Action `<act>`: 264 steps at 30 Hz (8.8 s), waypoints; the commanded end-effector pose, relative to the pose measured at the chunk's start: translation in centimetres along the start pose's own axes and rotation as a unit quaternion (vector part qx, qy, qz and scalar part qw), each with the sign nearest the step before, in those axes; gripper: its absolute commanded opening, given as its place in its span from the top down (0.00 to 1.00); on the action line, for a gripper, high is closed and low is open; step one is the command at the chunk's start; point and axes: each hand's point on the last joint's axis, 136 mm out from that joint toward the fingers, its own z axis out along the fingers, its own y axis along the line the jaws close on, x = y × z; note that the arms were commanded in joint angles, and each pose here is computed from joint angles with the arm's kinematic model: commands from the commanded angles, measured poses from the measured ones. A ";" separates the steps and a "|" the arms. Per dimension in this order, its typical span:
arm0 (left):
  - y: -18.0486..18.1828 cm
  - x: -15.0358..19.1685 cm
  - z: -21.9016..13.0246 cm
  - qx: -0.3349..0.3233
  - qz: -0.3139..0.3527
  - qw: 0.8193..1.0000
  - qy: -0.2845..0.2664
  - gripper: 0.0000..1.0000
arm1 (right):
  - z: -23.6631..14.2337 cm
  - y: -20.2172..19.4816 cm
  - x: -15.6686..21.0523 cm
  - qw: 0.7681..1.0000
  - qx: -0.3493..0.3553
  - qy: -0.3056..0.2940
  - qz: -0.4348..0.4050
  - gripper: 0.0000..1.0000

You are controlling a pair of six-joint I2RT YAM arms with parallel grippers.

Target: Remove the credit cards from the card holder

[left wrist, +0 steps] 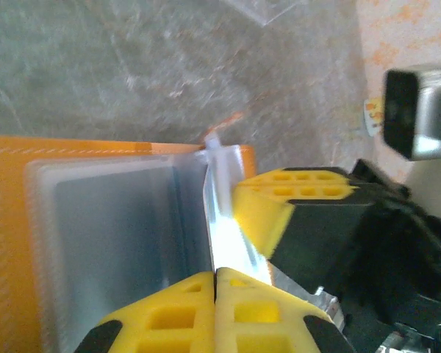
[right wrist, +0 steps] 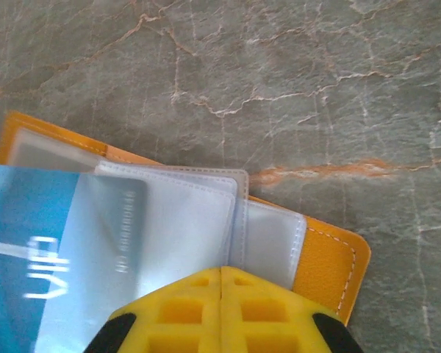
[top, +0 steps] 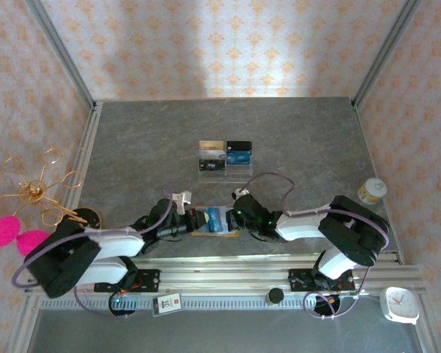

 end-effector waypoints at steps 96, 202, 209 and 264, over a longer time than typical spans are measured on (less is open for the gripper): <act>-16.9 -4.9 -10.2 0.315 0.179 0.926 -0.109 0.54 | -19.3 14.1 -8.5 0.909 -0.373 -0.161 -0.096 1.00; -6.6 -18.7 14.9 -0.091 0.696 0.668 0.247 1.00 | -18.4 -3.9 -11.5 0.967 0.028 -0.244 0.064 0.79; -10.5 -21.2 14.4 -0.094 0.678 0.706 0.180 0.78 | -17.9 -3.8 -11.2 0.970 0.023 -0.234 0.064 0.61; -10.7 -13.0 -10.6 0.048 0.116 0.961 -0.247 0.32 | 3.3 4.9 1.4 0.971 0.104 0.037 -0.213 0.97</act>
